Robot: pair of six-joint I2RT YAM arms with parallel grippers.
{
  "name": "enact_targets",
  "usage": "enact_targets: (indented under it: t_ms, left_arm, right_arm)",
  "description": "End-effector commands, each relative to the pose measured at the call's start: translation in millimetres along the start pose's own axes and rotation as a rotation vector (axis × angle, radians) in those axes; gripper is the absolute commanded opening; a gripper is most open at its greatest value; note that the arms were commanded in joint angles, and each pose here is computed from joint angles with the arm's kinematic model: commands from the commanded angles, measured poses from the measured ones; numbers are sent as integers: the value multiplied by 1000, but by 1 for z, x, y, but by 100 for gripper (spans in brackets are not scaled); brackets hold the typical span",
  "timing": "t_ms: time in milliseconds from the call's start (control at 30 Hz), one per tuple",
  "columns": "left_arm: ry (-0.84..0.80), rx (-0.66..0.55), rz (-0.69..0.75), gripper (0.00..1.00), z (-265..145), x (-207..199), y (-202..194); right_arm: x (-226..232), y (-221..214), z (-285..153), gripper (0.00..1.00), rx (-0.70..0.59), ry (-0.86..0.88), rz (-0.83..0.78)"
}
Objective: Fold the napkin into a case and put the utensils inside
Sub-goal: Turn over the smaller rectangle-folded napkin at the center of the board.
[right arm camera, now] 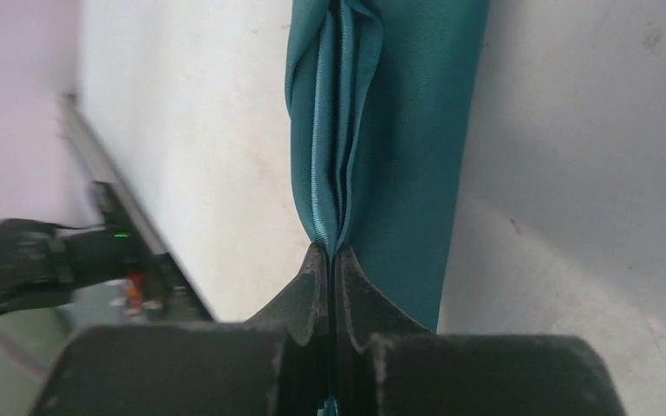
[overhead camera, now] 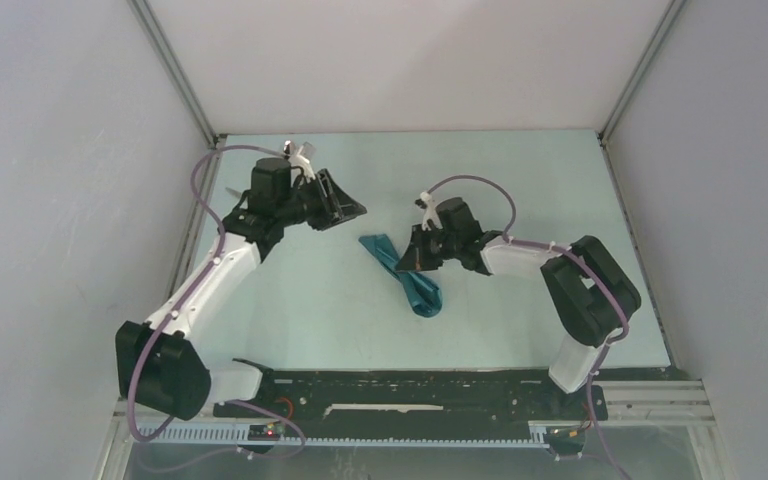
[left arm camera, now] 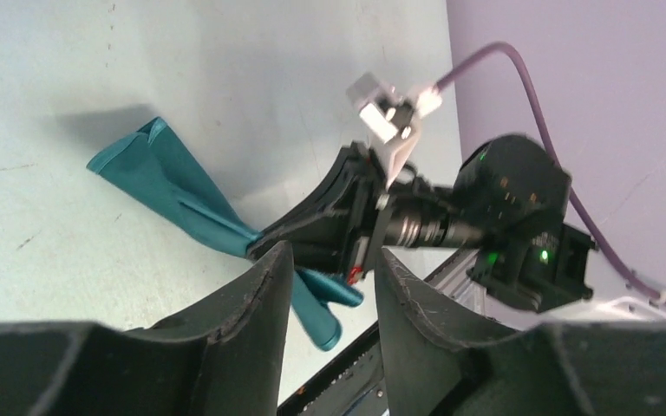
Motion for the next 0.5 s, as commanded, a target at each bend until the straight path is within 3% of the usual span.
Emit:
enact_targets:
  t_ms: [0,267,467]
  left_arm:
    - [47,57,-21,46,-1,18,-15]
    - [41,88,-60,46,9,28,-29]
    - [44,140,-65,46,31,28,-43]
  right_arm:
    - [16,25,-22,0,-79,318,295]
    - [-36,20,-31,0,-191,495,639]
    - [-70,5,-40,0,-275,512,749]
Point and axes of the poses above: each gripper's point midway between its finger pads, its own z axis out along the fingers, its own x axis along the line the jaws close on, y = z × x, the point moved 3 cm from there along -z, back along the fingers, and after that the axes turned 14 degrees about -z, right-handed, at the moved point
